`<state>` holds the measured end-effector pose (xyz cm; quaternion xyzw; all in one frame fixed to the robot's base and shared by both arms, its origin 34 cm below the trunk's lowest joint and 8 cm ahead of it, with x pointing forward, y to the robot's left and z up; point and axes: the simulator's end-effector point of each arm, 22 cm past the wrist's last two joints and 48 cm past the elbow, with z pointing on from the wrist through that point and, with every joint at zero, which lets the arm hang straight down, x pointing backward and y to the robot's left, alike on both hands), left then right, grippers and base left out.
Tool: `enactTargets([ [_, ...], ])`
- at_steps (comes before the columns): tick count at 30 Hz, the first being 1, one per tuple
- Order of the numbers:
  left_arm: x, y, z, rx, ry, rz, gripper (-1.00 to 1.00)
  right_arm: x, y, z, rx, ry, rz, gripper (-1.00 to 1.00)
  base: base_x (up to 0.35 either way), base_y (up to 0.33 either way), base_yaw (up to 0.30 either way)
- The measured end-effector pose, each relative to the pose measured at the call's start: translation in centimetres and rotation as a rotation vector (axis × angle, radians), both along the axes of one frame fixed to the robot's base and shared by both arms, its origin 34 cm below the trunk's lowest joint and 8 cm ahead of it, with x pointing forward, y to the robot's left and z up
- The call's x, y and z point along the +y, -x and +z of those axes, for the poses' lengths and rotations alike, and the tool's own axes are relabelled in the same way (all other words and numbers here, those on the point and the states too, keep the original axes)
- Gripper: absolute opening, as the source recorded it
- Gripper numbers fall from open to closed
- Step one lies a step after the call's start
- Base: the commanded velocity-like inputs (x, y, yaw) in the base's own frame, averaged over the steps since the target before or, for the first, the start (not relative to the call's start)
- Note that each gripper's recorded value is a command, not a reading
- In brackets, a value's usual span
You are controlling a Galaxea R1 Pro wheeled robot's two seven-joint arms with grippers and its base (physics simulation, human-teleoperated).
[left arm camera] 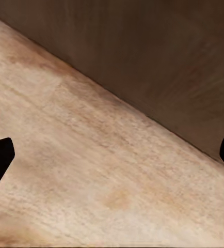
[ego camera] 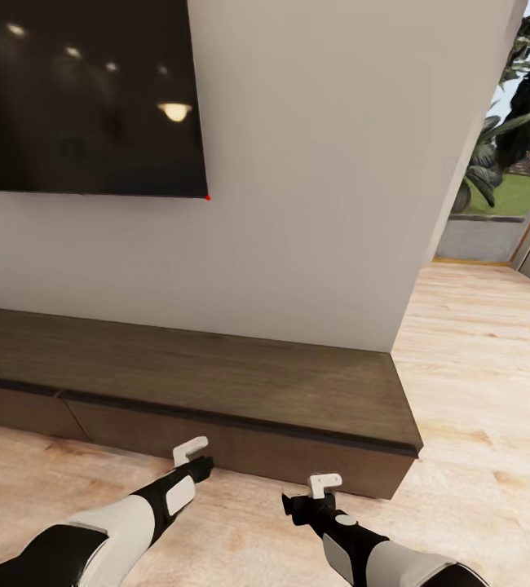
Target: Place each of the two pumpkins and all three candles from the living room inside a cabinet in the living room (use any cabinet), then make sure every cabinet is closed, and position the cauldron so it is next to a table in the living room.
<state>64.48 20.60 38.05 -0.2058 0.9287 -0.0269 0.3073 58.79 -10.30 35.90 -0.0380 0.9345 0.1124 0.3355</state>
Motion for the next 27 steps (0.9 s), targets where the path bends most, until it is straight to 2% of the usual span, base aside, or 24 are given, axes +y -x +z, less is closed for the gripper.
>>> enactTargets([
  [2,-0.2,0.6,-0.4,0.031,0.028,0.022,1.0,0.0,0.8,-0.5,0.014,0.001,0.0,1.0,0.0,0.0,0.0],
  [7,-0.5,0.9,-0.6,0.054,0.019,-0.012,1.0,0.0,1.2,-0.7,0.02,0.003,0.0,1.0,0.0,0.0,0.006],
  [11,-0.5,0.8,-0.4,0.051,-0.009,-0.056,1.0,0.0,1.3,-0.6,0.022,0.005,0.003,1.0,0.0,0.0,0.134],
  [27,-0.5,0.0,0.4,0.007,-0.015,-0.056,1.0,0.0,1.1,-0.3,0.014,0.008,0.009,1.0,0.0,0.0,0.254],
])
